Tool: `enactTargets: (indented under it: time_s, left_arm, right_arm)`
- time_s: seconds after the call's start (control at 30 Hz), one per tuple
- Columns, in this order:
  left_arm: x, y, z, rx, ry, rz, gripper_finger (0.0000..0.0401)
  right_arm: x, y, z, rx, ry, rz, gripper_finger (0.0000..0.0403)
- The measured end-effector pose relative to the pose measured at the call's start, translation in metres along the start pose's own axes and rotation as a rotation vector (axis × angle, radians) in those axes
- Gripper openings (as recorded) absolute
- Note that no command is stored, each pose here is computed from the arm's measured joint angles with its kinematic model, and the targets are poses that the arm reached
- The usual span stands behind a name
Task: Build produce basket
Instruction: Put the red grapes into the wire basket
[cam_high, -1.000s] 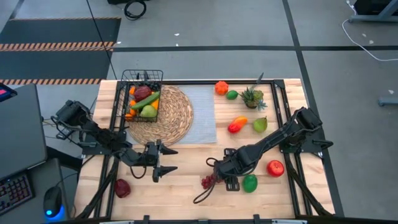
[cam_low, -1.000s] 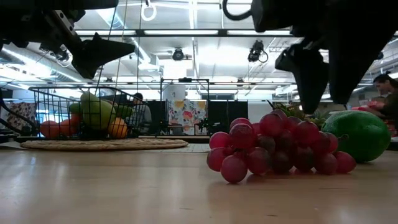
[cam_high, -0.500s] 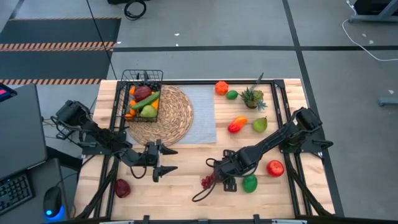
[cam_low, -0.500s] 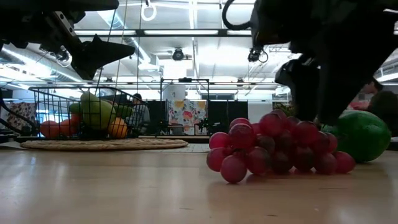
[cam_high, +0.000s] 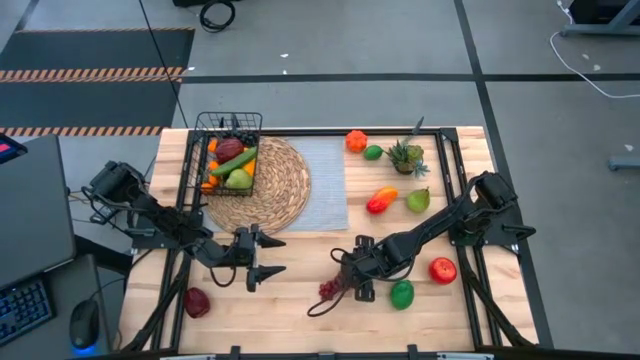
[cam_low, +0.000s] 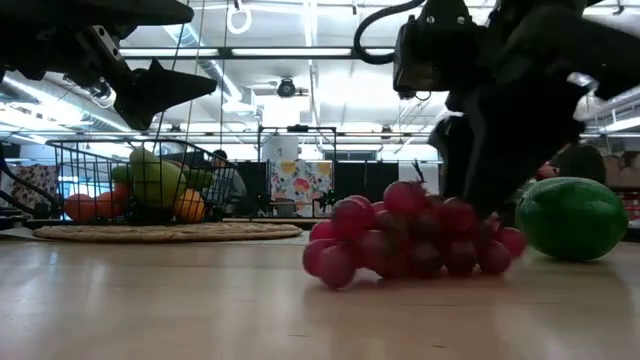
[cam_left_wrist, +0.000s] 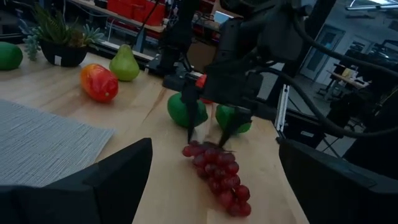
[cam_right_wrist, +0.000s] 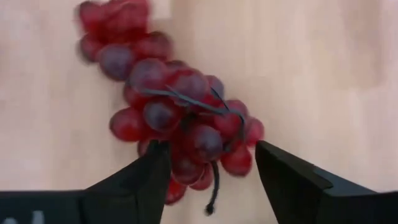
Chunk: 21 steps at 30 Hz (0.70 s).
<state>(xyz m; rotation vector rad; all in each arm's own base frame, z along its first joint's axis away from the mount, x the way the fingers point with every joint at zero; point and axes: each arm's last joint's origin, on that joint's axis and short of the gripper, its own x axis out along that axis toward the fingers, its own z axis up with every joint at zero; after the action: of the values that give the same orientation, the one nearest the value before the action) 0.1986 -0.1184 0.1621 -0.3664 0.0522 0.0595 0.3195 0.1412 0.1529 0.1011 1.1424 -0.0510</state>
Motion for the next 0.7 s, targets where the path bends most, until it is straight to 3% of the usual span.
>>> enactTargets:
  time_s: [0.2,0.43,0.7]
  left_arm:
    - [0.000,0.001,-0.001,-0.008,0.001,0.031,0.0357]
    - [0.000,0.011,-0.012,-0.055,0.081,0.128,0.0357]
    - [0.006,0.022,-0.011,-0.103,0.085,0.197,0.0357]
  right_arm:
    - [0.000,-0.004,0.007,-0.113,-0.095,-0.087,0.0163]
    - [0.001,-0.014,0.015,-0.207,-0.148,-0.201,0.0021]
    - [0.003,-0.022,0.022,-0.287,-0.152,-0.159,0.0008]
